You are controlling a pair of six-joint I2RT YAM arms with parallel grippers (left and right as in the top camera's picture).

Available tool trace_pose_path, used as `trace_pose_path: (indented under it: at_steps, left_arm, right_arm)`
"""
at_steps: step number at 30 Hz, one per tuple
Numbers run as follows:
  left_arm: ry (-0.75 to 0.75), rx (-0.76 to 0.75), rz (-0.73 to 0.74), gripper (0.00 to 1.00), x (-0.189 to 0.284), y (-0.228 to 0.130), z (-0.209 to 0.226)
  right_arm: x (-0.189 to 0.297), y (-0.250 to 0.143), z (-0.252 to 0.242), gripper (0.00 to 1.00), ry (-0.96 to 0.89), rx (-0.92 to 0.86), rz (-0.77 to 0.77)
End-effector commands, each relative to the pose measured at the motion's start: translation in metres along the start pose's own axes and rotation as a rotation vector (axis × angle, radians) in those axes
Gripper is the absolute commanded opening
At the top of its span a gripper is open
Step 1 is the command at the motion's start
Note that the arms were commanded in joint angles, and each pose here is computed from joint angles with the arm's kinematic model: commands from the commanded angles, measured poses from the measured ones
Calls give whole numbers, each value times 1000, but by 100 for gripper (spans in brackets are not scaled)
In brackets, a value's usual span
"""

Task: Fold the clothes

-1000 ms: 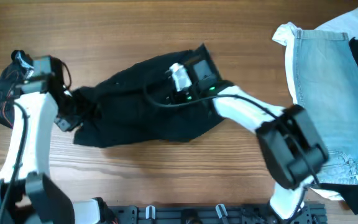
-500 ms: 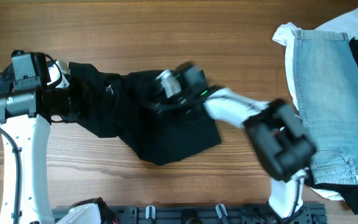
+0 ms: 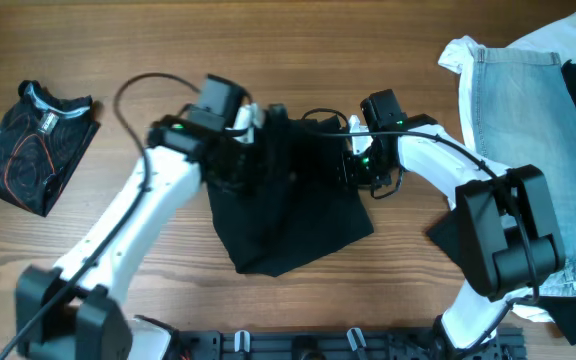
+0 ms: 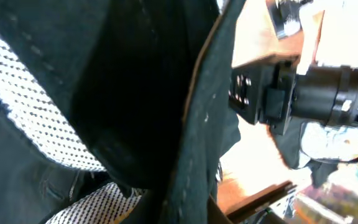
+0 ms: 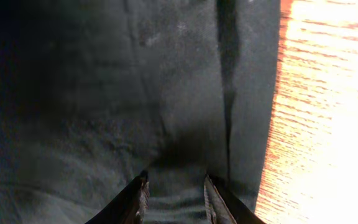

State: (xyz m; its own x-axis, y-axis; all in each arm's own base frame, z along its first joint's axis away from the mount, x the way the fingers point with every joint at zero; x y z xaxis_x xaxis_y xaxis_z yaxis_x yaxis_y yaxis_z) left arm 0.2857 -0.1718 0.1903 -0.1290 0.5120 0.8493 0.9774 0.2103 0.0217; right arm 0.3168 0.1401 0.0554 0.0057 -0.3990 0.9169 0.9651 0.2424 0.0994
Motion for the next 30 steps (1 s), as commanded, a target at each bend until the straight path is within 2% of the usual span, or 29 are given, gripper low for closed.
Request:
trace_pose_path:
  at_steps: [1,2,4,6,7,9,11,15,18,19,22,24,25,26,27,28,30]
  left_arm:
    - [-67,-98,-10,34,-11,-1,-27]
    - [-91,-119,-41,42,-9,4,-32]
    - [-119,-143,-163,47,3,32,-29]
    - [-111,-110,-304,56,18,65,-16]
    - [-99,-96,-373,63,22,82,-9]
    - [-21,-58,-471,68,17,108,9]
    - [36,-45,-484,71,-1,123,24]
    - [107,-2,-382,71,-58,132,55]
    - [177,42,-276,70,-90,123,79]
    - [205,58,-235,70,-94,116,86]
    - [322,111,-175,70,-89,102,107]
    - [393,171,-83,70,-83,86,125]
    - [421,194,-39,70,-81,77,131]
    - [449,220,7,69,-78,68,136]
    - [477,255,100,69,-74,50,140]
    - [463,282,171,69,-72,38,138]
    - [394,321,257,70,-72,26,130]
  right_arm:
    - [1,-4,-22,47,-168,-106,11]
    - [16,3,-27,51,-221,-149,-17]
    - [69,23,-37,59,-309,-202,-131]
    - [128,40,-35,61,-298,-212,-277]
    - [150,45,-27,60,-257,-169,-341]
    - [174,46,5,61,-107,3,-410]
    - [167,34,27,60,22,105,-342]
    - [107,3,61,60,134,199,-112]
    - [65,-28,72,61,154,189,47]
    - [47,-45,73,61,156,174,122]
    - [27,-66,68,61,145,135,190]
    - [14,-66,43,62,-28,12,162]
    - [13,-63,31,66,-120,-23,130]
    - [14,-52,15,66,-248,-55,58]
    - [18,-38,3,61,-336,-62,-26]
    - [20,-26,-3,56,-366,-56,-92]
    - [26,6,-4,56,-354,59,-244]
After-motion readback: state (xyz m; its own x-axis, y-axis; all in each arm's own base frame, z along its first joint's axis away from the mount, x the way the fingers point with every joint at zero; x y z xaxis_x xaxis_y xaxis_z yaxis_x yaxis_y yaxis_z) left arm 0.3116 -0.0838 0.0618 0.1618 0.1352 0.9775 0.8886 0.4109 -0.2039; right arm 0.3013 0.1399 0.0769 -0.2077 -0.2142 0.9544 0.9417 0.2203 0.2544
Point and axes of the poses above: each gripper's point midway between its finger pads, its own x axis back along the fingers, its own z axis along the line the jaws close on, y = z × x, the point moved 6 cm from there along x, back along the fingers, and after that the axes turned 9 degrees about x, right-handed, at the moved point
